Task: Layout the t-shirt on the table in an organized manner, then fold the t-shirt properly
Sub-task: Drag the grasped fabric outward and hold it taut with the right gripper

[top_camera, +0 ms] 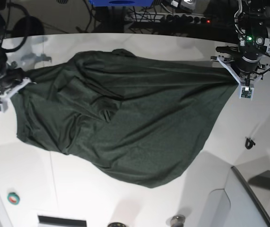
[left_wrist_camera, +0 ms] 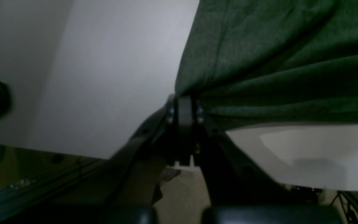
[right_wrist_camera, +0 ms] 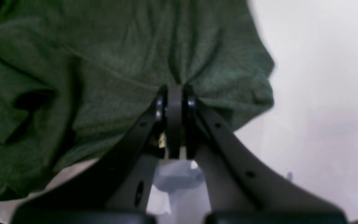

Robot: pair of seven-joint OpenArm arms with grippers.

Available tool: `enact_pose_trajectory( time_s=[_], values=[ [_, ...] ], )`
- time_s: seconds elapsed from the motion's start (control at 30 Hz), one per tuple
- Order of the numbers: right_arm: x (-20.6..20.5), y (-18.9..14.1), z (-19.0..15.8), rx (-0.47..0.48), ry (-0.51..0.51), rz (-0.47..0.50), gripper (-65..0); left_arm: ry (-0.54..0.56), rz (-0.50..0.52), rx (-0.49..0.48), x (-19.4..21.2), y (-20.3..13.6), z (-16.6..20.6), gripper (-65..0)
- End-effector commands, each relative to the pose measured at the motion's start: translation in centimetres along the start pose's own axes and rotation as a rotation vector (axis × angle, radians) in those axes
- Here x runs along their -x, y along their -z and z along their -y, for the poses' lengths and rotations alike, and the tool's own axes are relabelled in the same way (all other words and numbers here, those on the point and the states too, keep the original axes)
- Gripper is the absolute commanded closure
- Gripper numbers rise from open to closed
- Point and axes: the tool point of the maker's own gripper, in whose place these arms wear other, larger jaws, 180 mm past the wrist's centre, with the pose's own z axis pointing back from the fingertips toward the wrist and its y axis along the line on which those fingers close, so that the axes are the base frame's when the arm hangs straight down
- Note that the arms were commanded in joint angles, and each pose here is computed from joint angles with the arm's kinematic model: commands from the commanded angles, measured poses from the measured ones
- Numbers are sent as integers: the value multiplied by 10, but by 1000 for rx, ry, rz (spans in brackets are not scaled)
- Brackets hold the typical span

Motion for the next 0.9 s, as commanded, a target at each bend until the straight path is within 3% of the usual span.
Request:
enact_pose_trajectory(
  time_s=[0.0,0.23,0.3,0.4,0.43,0.6,0.73,0.8,0.87],
  values=[
    [-7,-4,6,13,-3,25,-8,10,27,-21,-7,-3,-7,0],
    [6,-3,9,16,-3,-4,-23,10,30,-22,-8,-3,-7,0],
    [2,1,8,15,8,-2,-81,10,30,-22,-8,-3,-7,0],
    [6,6,11,19,20,-20,-243,10,30,-22,-8,-3,-7,0],
    [7,7,12,20,21,-23,-267,10,30,-22,-8,-3,-7,0],
    [15,4,14,24,18,-38,-267,11,28,-21,-7,-3,-7,0],
    [23,5,14,24,23,-53,-213,11,28,-21,-7,-3,-7,0],
    [23,5,14,25,23,-55,-146,11,28,-21,-7,-3,-7,0],
    [23,5,14,24,22,-55,-26,11,28,-21,-7,-3,-7,0]
  ],
)
